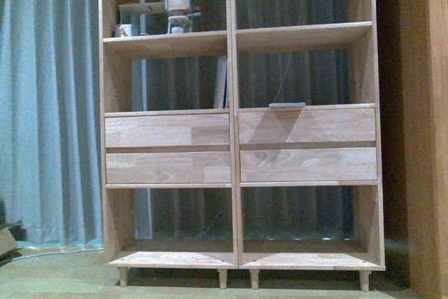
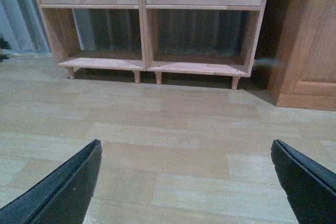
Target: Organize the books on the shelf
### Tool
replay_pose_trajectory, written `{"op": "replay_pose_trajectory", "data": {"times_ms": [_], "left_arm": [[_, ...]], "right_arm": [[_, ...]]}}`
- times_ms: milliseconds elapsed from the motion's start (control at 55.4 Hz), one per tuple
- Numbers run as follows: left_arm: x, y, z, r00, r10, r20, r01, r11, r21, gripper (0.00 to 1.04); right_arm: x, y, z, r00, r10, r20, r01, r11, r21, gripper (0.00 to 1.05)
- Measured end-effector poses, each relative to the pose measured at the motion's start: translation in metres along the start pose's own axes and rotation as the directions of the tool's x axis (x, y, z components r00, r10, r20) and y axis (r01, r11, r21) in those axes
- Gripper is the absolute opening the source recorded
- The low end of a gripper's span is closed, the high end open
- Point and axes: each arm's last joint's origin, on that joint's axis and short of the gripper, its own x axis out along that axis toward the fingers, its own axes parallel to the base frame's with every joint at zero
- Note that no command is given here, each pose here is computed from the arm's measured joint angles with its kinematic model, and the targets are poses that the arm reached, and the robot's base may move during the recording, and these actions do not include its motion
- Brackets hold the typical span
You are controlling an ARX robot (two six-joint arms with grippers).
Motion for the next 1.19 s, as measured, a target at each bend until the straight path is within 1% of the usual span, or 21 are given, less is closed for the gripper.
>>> {"op": "replay_pose_trajectory", "data": {"times_ms": [1192], "left_arm": [[0.0000, 0.0000, 0.0001, 1.000, 0.000, 0.001, 0.000, 1.000, 0.000, 0.98]], "right_arm": [[0.0000, 0.0000, 0.0000, 1.000, 0.000, 0.000, 0.000, 1.000, 0.000, 0.98]]}}
